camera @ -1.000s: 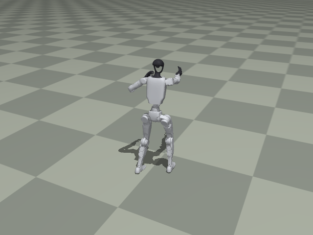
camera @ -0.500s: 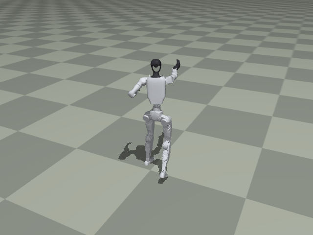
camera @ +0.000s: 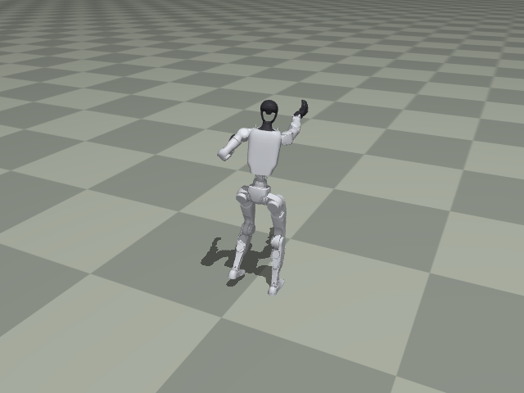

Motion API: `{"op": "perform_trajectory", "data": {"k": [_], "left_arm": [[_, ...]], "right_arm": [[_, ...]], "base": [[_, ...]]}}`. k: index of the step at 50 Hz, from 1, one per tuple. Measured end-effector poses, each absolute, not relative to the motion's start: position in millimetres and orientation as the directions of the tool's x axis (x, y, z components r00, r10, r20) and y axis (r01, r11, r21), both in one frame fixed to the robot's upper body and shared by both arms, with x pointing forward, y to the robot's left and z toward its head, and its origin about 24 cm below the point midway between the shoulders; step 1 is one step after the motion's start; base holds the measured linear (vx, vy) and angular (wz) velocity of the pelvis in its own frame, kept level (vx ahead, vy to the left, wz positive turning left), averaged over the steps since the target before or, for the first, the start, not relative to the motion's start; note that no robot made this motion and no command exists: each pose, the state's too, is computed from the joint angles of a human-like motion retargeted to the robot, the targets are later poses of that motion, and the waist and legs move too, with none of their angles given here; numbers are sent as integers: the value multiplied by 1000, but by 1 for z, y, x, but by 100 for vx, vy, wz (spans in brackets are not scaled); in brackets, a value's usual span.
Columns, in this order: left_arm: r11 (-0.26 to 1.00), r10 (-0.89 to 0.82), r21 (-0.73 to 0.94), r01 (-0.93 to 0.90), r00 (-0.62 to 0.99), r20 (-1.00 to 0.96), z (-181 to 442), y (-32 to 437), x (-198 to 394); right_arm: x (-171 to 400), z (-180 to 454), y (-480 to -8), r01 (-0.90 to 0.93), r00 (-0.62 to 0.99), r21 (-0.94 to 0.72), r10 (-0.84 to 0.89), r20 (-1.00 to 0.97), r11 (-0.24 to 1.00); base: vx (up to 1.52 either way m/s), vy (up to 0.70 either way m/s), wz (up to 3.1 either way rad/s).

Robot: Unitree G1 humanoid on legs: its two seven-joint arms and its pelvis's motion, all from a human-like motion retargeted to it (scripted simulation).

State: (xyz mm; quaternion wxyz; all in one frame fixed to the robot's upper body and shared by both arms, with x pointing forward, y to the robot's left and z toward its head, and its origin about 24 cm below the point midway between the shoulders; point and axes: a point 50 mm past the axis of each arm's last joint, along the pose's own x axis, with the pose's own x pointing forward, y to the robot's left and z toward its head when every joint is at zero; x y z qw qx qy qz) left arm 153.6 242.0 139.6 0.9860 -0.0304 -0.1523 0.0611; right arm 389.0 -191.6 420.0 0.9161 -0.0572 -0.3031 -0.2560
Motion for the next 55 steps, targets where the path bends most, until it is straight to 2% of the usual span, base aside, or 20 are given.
{"op": "perform_trajectory", "data": {"k": [3,7,10,15,21,27,30,36,39,43,48,55], "left_arm": [[986,159,-73,-147,968,193,123,252,139],[990,139,-51,-132,976,168,118,253,138],[995,98,10,-102,973,209,125,252,149],[992,32,99,-74,927,373,161,244,191],[994,-57,-47,94,857,512,181,208,208],[957,-183,-129,261,883,431,162,184,194],[962,-154,-159,221,924,350,146,190,188],[963,112,-263,-61,977,181,110,225,161],[952,179,-277,-129,970,162,104,234,152],[958,187,-253,-135,962,196,109,242,152],[973,179,-189,-134,953,244,119,253,154],[988,156,-63,-144,940,302,134,259,183]], "right_arm": [[392,406,-206,503,680,125,-481,554,855],[400,375,-217,506,697,160,-511,503,847],[405,362,-211,482,732,121,-475,488,868],[403,381,-189,382,767,112,-382,515,917],[407,372,-146,268,815,29,-243,526,963],[414,351,-154,349,826,-41,-286,485,936],[410,357,-167,377,807,-55,-298,510,925],[404,359,-159,282,801,-11,-229,553,959],[409,333,-168,296,822,17,-264,505,955],[414,309,-176,320,843,55,-310,440,946],[411,323,-141,203,833,52,-201,515,978],[382,372,-71,24,724,-80,38,688,996]], "base": [[88,4,-19],[88,12,-7],[81,11,-1],[73,2,20],[71,-2,-17],[82,-8,4],[77,-9,14],[71,-5,-10],[59,2,-66],[48,9,-162],[37,20,-205],[16,31,-139]]}}
